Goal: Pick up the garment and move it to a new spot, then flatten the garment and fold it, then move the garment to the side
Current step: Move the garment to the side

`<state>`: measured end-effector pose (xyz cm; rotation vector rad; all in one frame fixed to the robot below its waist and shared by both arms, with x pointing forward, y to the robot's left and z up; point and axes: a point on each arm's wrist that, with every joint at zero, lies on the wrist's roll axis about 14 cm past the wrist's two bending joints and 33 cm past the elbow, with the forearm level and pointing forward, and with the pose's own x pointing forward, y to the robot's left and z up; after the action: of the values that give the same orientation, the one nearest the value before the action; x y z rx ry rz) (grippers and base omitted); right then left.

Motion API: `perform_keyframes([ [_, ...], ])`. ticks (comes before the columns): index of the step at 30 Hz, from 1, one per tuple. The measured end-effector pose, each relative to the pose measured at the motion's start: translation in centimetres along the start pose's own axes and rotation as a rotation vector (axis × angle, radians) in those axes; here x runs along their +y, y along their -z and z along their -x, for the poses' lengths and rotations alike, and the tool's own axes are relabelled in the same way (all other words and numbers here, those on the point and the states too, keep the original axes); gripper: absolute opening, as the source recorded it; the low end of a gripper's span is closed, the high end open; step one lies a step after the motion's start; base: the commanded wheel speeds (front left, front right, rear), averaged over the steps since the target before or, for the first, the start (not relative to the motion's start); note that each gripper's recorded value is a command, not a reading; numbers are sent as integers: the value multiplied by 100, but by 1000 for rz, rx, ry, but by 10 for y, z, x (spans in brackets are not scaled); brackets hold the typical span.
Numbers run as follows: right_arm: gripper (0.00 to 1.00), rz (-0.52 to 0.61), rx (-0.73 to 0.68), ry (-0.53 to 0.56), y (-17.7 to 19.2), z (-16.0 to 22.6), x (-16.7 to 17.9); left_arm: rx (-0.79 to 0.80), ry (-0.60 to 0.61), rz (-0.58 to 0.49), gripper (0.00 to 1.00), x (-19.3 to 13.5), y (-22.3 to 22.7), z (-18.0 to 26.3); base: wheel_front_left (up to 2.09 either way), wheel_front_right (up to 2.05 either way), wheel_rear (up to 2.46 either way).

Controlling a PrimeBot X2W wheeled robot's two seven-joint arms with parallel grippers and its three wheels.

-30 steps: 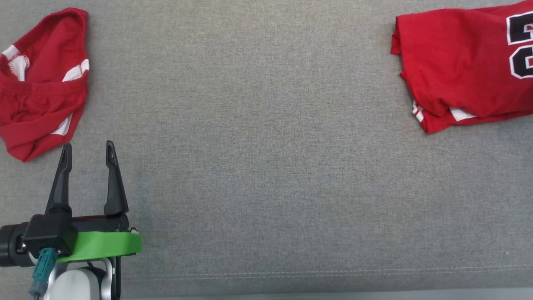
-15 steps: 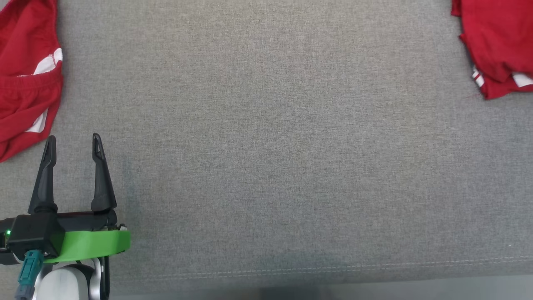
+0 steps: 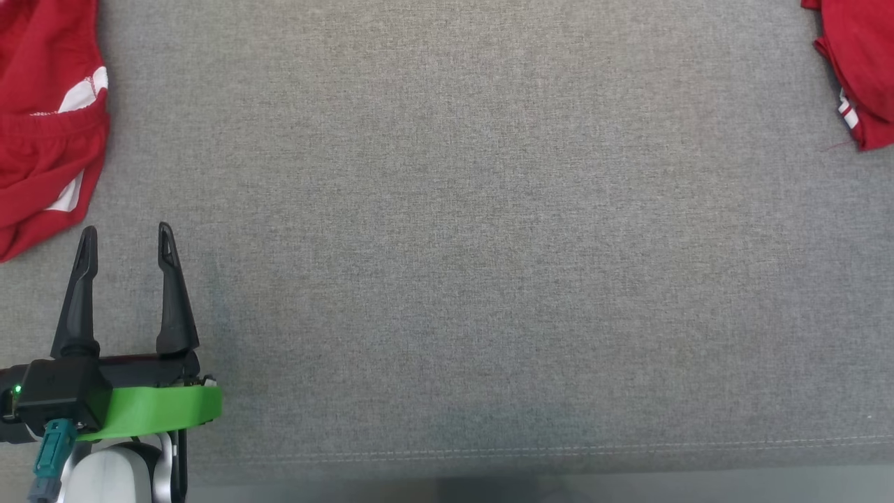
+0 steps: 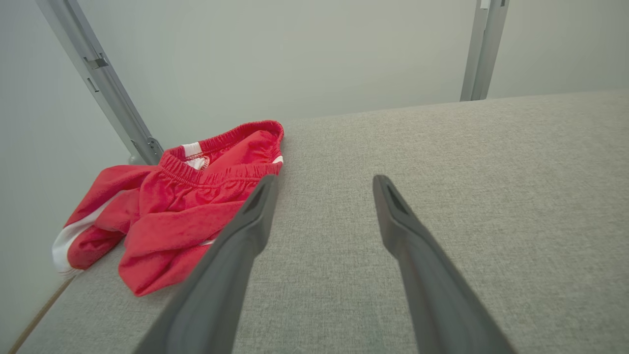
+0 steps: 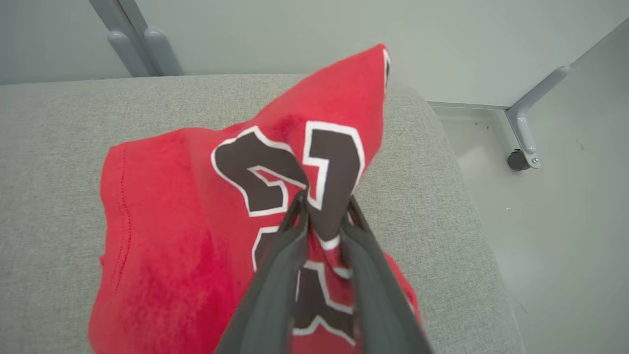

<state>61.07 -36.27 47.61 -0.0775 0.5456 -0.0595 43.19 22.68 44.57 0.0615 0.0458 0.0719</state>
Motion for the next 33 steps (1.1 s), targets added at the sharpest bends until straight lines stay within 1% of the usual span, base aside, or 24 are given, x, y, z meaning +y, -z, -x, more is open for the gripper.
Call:
perform_keyframes([
  [1, 100, 15, 1, 7, 0, 0, -2, 0, -2, 0, 100, 0, 0, 0, 0, 0, 0],
  [4, 100, 83, -12, 26, -3, 0, -6, 0, -6, -1, 100, 2, 0, 1, 0, 0, 0],
  [9, 100, 150, -109, 44, -25, 2, -9, -3, -8, 1, 100, 2, -2, 1, 0, 0, 0],
  [13, 100, 146, -231, -7, -47, 6, 13, -14, -9, 9, 100, 1, -6, 2, 0, 0, 0],
  [15, 100, 125, -306, -44, -60, 11, 27, -24, -10, 16, 100, 1, -10, 3, 0, 0, 0],
  [19, 100, 70, -392, -108, -65, 25, 51, -46, -14, 36, 100, 0, -20, 8, 0, 0, 0],
  [25, 100, -1, -483, -141, -80, 56, 64, -81, -19, 58, 100, 0, -35, 20, 0, 0, 0],
  [28, 100, -41, -569, -144, -103, 78, 64, -95, -21, 70, 100, 0, -42, 27, 0, 0, 0],
  [33, 100, -101, -642, -179, -99, 106, 79, -113, -23, 85, 100, 0, -49, 37, 0, 0, 0],
])
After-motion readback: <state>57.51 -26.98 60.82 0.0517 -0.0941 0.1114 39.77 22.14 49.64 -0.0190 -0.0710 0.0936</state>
